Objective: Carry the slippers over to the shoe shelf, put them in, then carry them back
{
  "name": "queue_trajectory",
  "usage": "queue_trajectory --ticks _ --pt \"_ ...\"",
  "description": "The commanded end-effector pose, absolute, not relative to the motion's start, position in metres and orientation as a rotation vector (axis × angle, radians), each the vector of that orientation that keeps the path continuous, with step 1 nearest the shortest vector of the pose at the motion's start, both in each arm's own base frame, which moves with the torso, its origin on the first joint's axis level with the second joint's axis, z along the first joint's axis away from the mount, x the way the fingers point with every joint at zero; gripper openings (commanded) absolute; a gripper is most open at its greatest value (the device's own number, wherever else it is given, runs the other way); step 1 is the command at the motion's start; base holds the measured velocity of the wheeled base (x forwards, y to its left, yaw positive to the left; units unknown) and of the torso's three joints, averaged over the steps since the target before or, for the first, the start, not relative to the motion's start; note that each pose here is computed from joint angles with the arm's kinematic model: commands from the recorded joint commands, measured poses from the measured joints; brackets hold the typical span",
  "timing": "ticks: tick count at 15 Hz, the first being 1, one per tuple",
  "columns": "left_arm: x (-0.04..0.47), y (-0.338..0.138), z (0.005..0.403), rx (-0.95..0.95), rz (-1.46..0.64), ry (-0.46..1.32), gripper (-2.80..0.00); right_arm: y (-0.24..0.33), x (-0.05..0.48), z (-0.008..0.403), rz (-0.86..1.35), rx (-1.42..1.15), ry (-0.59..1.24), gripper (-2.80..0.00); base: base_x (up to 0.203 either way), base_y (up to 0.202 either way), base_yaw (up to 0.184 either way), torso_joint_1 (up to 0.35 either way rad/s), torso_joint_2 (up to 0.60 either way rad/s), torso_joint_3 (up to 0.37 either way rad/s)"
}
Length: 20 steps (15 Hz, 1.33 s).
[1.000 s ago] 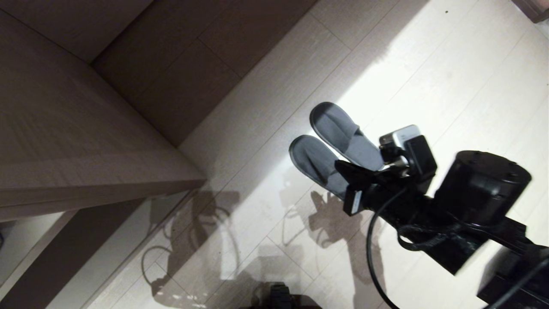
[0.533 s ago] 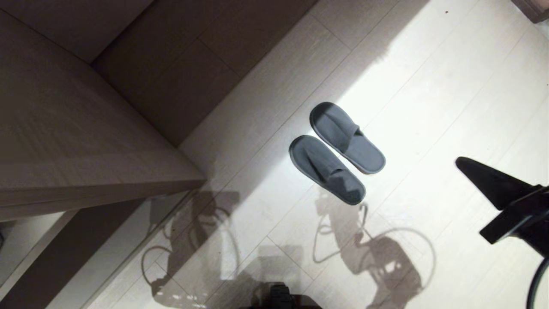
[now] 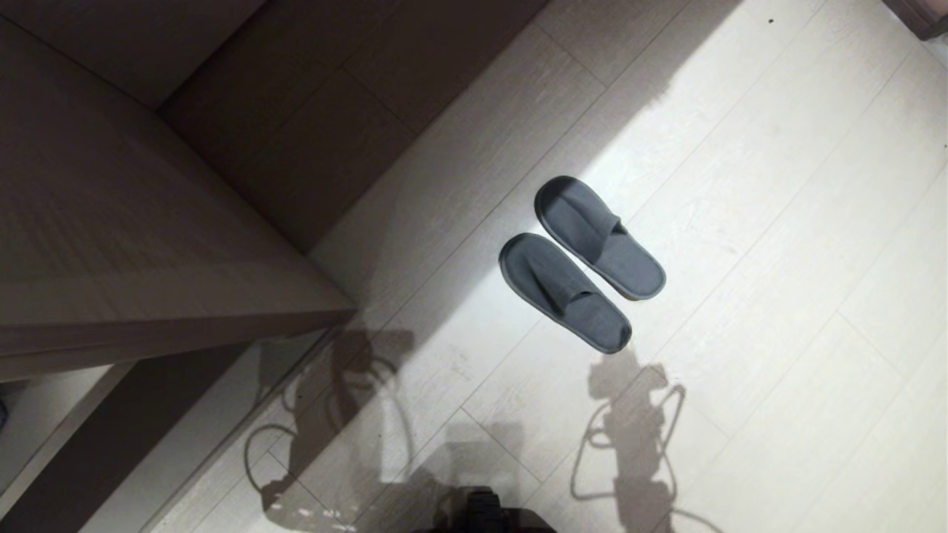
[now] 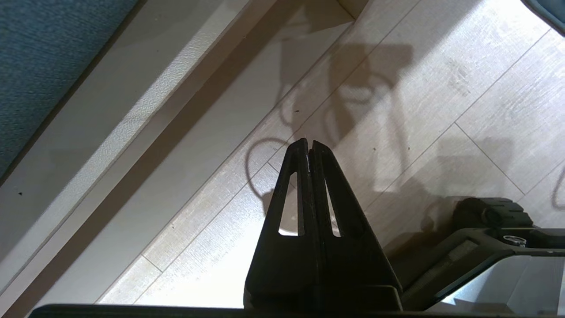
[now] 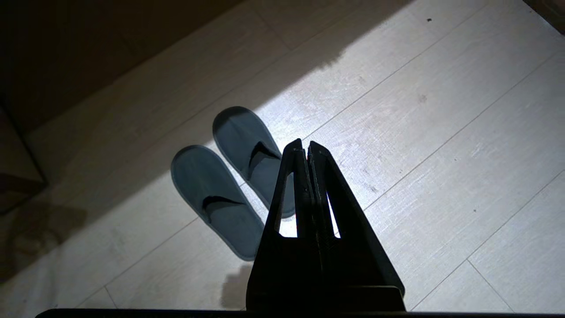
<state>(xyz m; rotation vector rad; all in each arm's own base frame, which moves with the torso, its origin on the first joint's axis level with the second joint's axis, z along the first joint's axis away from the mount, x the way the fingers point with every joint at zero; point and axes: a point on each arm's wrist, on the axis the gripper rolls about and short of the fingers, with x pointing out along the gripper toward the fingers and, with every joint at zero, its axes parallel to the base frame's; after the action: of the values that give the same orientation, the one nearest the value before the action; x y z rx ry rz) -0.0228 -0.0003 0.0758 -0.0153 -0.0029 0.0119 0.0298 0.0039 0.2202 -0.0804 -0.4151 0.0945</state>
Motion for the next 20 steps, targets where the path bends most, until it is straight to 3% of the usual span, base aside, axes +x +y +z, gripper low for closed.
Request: queue_trajectory --ticks 1,8,12,16,20 --pt "-0.023 0.0 0.076 -0.015 0.012 -0.003 -2.8 0.0 0.004 0.205 0.096 -0.063 -0.492 -2.8 0.0 0.0 0.0 0.0 0.0 0.0" --pt "-0.023 0.0 0.076 -0.016 0.012 -0.003 -2.8 0.001 -0.023 0.156 0.051 -0.067 -0.483 -2.8 0.0 0.0 0.0 0.0 0.0 0.0" --pt "-0.023 0.0 0.076 -0.017 0.012 -0.002 -2.8 0.0 -0.024 0.088 -0.004 -0.091 -0.105 -2.8 0.0 0.0 0.0 0.0 0.0 0.0" --pt "-0.023 0.0 0.076 -0.015 0.012 -0.003 -2.8 0.0 -0.023 0.075 0.019 -0.103 0.01 -2.8 0.0 0.0 0.0 0.0 0.0 0.0" --pt "-0.023 0.0 0.076 -0.014 0.012 -0.002 -2.8 0.0 -0.023 0.076 0.02 -0.097 0.0 -2.8 0.0 0.0 0.0 0.0 0.0 0.0"
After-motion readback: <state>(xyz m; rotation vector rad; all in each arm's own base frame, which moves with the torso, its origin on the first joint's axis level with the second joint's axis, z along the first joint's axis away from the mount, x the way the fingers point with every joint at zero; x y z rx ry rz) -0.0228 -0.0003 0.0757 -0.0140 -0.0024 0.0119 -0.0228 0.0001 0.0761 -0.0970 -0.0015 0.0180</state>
